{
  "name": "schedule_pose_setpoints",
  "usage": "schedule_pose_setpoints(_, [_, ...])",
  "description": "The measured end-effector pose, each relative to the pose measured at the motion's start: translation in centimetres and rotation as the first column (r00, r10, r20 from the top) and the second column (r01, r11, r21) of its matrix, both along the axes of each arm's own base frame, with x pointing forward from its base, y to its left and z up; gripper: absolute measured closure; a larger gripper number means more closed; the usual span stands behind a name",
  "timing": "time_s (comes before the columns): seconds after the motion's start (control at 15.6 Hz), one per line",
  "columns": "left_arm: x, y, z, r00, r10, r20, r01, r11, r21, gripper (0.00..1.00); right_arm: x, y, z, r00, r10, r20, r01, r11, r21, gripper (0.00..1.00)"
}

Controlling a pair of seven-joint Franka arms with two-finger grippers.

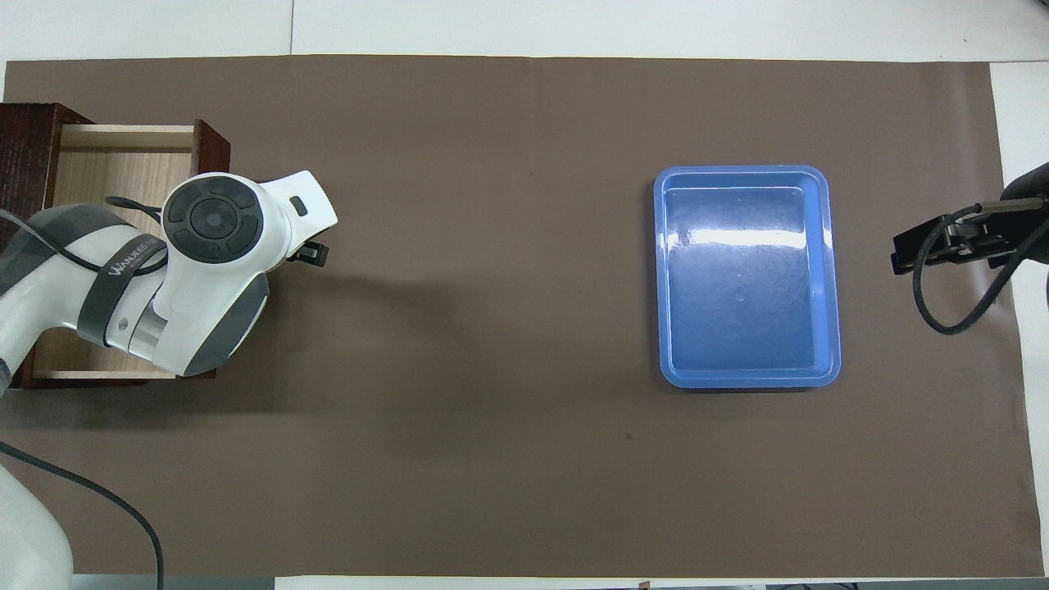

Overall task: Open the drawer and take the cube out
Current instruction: 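Pull the drawer open toward the robot with the left gripper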

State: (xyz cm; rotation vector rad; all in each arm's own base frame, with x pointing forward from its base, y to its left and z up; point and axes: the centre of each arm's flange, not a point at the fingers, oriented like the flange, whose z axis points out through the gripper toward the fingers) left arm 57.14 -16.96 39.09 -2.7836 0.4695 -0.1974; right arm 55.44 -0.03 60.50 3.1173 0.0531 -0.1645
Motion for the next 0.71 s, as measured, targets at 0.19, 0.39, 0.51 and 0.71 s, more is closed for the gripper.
schedule_pose_setpoints(0.19, [1.0,-0.2,3.2,0.997,0.072,-0.025,-0.073,0.997,-0.040,0.00,0.0,0.0,-0.1,1.000,0.000,-0.003,0.000,1.000,0.000,0.00])
schedule_pose_setpoints(0.39, [2.5,0.6,9.4,0.987,0.159,-0.035,-0.161,0.983,-0.085,0.00,0.0,0.0,-0.2,1.000,0.000,-0.005,0.000,1.000,0.000,0.00])
schedule_pose_setpoints(0.51, [3.6,3.1,12.5,0.974,0.223,-0.023,-0.224,0.967,-0.118,0.00,0.0,0.0,-0.2,1.000,0.001,-0.006,-0.001,1.000,0.000,0.00])
schedule_pose_setpoints(0.71, [4.9,10.0,14.1,0.945,0.325,-0.030,-0.325,0.929,-0.175,0.00,-0.1,0.0,-0.3,1.000,0.001,-0.006,-0.001,1.000,0.000,0.00])
